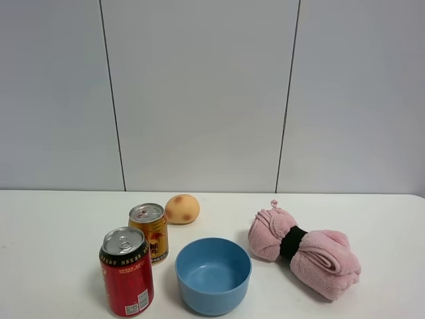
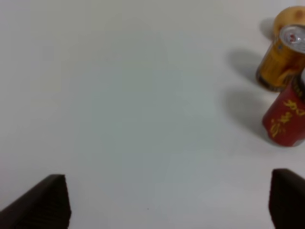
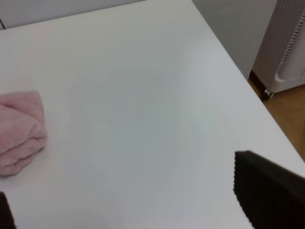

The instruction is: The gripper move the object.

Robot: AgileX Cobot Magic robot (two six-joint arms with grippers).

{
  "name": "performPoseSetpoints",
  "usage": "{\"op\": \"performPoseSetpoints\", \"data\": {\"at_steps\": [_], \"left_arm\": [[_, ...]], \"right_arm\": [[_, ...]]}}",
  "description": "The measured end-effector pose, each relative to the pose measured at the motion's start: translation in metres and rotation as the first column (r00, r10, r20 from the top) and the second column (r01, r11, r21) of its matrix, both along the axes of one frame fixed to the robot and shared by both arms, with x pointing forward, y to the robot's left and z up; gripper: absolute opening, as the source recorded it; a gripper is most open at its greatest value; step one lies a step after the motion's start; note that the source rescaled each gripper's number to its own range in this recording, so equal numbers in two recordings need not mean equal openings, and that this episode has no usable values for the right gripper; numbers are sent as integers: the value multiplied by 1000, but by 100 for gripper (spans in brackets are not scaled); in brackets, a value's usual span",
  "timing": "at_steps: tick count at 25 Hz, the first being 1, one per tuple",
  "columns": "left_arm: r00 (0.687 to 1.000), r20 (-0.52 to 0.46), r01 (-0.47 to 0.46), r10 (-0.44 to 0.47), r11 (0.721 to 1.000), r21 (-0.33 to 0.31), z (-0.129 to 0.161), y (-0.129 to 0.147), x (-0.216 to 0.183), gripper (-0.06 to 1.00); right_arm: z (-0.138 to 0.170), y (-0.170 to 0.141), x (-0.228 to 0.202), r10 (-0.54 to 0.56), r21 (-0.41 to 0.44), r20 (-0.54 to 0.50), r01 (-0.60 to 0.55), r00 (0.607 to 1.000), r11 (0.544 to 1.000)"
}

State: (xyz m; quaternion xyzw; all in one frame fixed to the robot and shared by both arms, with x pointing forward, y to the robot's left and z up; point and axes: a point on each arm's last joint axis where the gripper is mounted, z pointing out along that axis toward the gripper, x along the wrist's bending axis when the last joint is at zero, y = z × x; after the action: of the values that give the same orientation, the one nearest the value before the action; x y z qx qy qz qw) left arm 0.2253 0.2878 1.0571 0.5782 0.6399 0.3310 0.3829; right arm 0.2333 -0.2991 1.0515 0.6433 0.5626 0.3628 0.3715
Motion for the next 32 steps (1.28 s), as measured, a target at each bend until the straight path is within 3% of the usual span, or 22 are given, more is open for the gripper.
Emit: {"op": "performPoseSetpoints", "data": {"at_steps": [5,32], "left_arm": [[998,60,-8,8,1000,4,-1,1,7,53],[998,68,-15,14,1000,9,-2,2,8,53]], "right_arm": [[0,0,0,0,0,0,0,1000,1000],[0,0,0,0,0,0,0,1000,1000]]}}
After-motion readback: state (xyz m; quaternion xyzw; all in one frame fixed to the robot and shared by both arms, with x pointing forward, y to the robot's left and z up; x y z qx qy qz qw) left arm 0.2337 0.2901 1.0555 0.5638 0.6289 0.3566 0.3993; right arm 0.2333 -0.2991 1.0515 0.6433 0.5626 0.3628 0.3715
